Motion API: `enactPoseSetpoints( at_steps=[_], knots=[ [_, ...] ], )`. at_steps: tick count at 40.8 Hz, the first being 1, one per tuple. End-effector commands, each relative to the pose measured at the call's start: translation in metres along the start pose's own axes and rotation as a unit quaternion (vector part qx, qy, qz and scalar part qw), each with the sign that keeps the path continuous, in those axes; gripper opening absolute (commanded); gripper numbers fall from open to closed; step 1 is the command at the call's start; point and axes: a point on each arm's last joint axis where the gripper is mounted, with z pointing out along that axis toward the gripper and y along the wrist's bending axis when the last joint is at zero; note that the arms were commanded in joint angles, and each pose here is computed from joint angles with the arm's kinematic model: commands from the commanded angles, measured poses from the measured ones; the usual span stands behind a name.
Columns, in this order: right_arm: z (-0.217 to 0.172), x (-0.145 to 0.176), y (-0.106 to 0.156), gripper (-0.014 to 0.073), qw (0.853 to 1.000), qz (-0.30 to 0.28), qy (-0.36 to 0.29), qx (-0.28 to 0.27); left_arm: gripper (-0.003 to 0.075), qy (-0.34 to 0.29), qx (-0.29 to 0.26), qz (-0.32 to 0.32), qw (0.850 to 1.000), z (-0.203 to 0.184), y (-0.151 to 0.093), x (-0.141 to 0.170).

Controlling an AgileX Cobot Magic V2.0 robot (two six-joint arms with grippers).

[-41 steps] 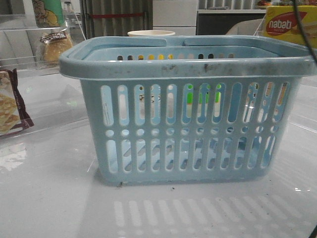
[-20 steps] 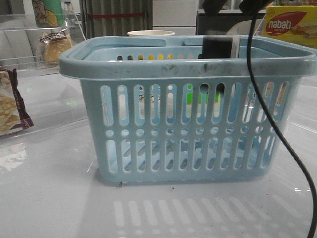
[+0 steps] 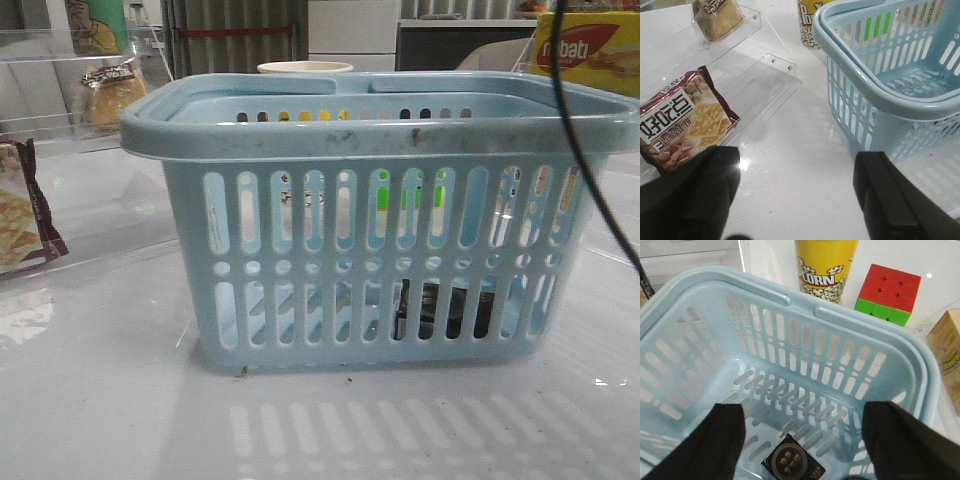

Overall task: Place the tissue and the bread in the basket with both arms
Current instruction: 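Carry the tissue pack over the basket and release it with the right gripper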

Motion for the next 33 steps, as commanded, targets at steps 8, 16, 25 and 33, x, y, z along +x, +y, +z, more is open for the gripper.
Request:
enactPoseSetpoints(
  at_steps=[8, 16, 25, 33],
  knots=[
    [-0.063, 0.032, 0.002, 0.0592, 0.997, -0.013, -0.074, 0.0, 0.0527, -0.063, -0.001, -0.005, 0.998, -0.004, 0.0, -0.018],
    [-0.068, 0.056, 0.001, 0.0592, 0.998, -0.013, -0.059, 0.0, 0.0623, -0.07, -0.004, -0.004, 0.998, 0.006, 0.002, -0.031],
    [-0.064, 0.063, 0.001, 0.0592, 1.0, -0.013, -0.019, -0.002, 0.0668, -0.014, -0.028, 0.008, 0.999, 0.053, 0.014, -0.058],
    [-0.061, 0.063, 0.001, 0.0592, 1.0, -0.012, -0.013, -0.002, 0.0666, 0.017, -0.067, -0.015, 0.998, 0.111, 0.044, -0.088]
  ],
)
